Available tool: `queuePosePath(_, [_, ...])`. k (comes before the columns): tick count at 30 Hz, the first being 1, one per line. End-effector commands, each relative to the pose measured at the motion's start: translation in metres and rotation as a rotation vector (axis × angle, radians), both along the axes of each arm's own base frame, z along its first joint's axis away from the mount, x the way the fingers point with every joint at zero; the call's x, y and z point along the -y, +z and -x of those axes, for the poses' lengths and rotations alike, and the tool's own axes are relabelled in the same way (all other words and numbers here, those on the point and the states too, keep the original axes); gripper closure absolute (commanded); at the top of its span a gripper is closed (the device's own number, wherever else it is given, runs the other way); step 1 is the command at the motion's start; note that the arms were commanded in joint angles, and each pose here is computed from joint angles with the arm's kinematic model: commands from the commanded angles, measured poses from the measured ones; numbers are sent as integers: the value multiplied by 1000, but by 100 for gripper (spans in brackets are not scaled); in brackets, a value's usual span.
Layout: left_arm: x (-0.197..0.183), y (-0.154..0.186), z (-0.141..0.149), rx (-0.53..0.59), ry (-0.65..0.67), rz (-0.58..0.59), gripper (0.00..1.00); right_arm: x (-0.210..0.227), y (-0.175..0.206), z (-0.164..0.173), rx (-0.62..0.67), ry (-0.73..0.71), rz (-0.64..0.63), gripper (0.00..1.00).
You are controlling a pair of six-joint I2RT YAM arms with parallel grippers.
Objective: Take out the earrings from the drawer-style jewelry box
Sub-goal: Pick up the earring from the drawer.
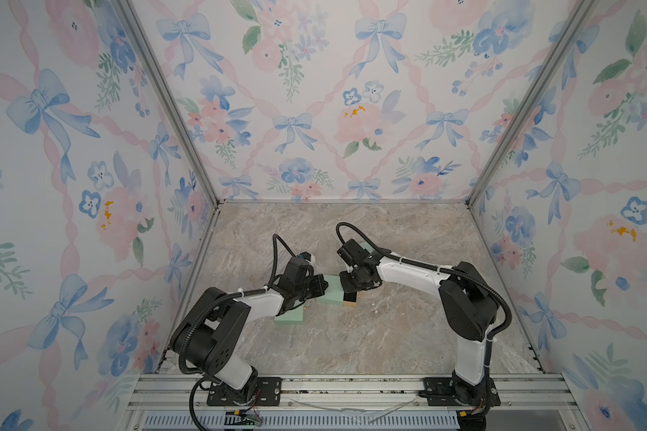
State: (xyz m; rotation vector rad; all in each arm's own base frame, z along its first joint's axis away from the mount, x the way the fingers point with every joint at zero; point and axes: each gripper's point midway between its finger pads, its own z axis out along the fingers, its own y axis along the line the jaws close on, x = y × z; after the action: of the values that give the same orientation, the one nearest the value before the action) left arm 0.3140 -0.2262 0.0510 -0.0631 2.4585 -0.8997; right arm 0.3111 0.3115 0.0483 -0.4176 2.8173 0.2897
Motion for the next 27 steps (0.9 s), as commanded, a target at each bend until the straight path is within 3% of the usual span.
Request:
queuePosePath(1, [-33, -63, 41, -211, 19, -170, 100, 2, -7, 0, -19, -4, 25, 80])
queuePosePath(27, [-34, -62, 42, -211, 23, -174, 100, 12, -3, -3, -17, -38, -18, 82])
